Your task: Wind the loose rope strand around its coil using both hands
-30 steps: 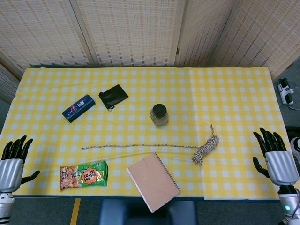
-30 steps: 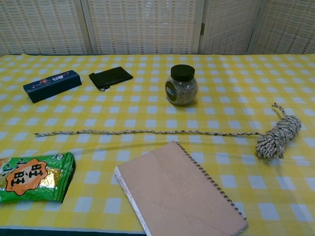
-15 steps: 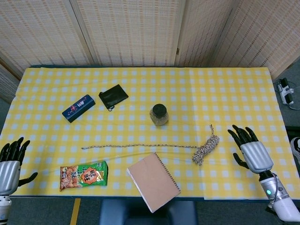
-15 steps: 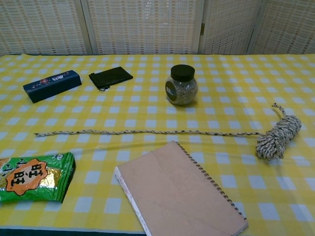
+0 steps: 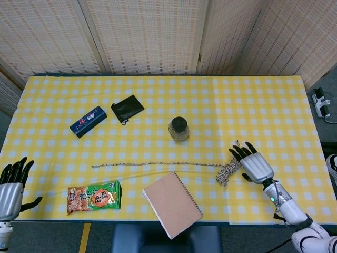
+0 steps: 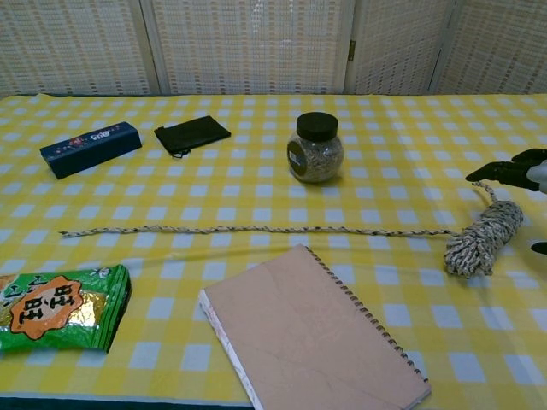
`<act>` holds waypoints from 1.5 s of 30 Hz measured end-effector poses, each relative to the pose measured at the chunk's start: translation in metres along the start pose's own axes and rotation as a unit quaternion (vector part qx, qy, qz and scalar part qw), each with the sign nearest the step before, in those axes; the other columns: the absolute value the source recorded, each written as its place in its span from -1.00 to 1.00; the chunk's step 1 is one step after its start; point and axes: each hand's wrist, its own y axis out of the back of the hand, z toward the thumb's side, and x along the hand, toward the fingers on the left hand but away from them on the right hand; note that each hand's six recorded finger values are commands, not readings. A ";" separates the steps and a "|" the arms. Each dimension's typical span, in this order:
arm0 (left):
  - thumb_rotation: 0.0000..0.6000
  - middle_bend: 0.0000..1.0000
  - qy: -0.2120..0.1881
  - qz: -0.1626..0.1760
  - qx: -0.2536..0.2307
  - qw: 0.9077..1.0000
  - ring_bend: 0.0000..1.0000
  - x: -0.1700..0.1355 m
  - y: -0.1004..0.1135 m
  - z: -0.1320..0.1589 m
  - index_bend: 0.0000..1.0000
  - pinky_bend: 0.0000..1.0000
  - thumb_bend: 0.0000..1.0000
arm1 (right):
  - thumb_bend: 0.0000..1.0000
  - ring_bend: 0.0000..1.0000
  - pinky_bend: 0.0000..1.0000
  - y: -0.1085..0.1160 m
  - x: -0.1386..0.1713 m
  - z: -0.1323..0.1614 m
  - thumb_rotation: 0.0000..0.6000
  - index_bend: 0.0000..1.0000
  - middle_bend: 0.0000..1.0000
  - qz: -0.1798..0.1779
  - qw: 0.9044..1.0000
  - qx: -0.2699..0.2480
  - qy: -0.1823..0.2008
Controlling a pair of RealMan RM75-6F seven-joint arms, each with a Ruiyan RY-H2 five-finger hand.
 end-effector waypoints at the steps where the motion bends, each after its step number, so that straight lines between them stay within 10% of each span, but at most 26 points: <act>1: 1.00 -0.91 0.000 -0.001 0.000 1.000 -0.89 0.000 -0.001 0.000 -0.84 -1.00 -0.73 | -0.37 -0.63 -1.00 -0.001 -0.004 0.001 1.00 -1.00 -0.74 0.002 1.000 0.002 0.002; 24: 1.00 -0.91 0.003 -0.009 -0.006 1.000 -0.88 -0.001 -0.006 -0.002 -0.80 -1.00 -0.73 | -0.38 -0.30 -0.78 -0.008 -0.018 0.007 1.00 -0.26 -0.31 -0.012 0.999 0.017 0.031; 45: 1.00 -0.65 -0.027 0.012 -0.012 1.000 -0.65 0.008 0.002 0.006 -0.63 -0.86 -0.73 | -0.07 0.18 -0.09 -0.005 -0.022 0.011 1.00 0.29 0.09 -0.029 0.999 -0.009 0.044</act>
